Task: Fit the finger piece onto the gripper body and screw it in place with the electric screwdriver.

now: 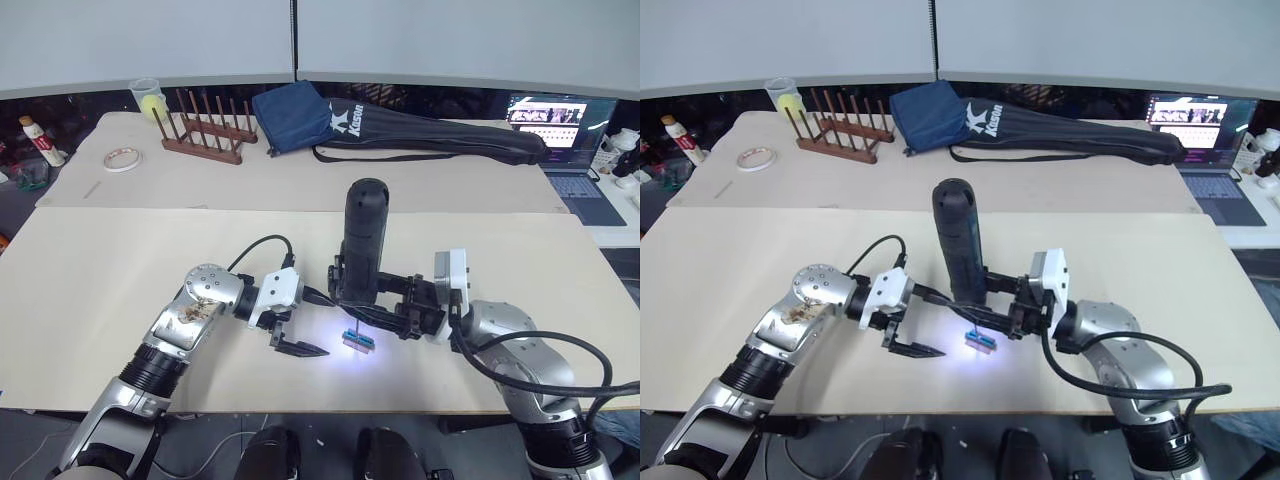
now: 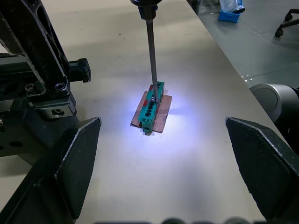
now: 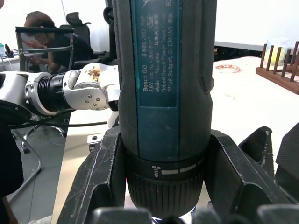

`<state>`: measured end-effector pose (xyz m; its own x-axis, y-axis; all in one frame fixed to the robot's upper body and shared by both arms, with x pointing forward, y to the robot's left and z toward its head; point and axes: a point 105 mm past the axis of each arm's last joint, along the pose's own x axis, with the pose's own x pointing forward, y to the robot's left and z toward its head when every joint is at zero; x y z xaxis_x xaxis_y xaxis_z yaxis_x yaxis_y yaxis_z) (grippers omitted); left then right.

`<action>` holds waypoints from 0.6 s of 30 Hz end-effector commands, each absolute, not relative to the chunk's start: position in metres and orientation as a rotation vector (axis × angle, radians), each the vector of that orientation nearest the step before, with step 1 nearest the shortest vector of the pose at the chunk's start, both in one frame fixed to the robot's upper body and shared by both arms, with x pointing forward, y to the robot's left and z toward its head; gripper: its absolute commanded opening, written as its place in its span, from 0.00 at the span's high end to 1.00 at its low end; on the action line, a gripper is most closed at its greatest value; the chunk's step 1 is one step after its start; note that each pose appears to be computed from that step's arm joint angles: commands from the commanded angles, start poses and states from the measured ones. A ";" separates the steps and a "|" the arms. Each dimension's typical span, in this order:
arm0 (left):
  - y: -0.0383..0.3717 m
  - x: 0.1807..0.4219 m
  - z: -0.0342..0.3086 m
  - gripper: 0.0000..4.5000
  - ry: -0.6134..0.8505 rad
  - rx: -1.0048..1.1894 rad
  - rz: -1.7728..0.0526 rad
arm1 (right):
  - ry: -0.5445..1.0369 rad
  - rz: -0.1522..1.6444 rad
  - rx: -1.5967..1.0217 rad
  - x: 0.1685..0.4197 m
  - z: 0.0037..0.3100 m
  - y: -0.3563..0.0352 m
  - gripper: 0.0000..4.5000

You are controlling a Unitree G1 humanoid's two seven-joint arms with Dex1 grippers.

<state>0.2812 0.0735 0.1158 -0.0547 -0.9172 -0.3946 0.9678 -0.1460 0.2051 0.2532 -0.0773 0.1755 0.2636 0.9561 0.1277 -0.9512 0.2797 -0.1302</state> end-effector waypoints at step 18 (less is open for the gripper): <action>0.073 0.283 0.123 0.00 0.096 0.535 -1.642 | -0.292 1.298 -0.060 0.248 0.197 -0.080 0.57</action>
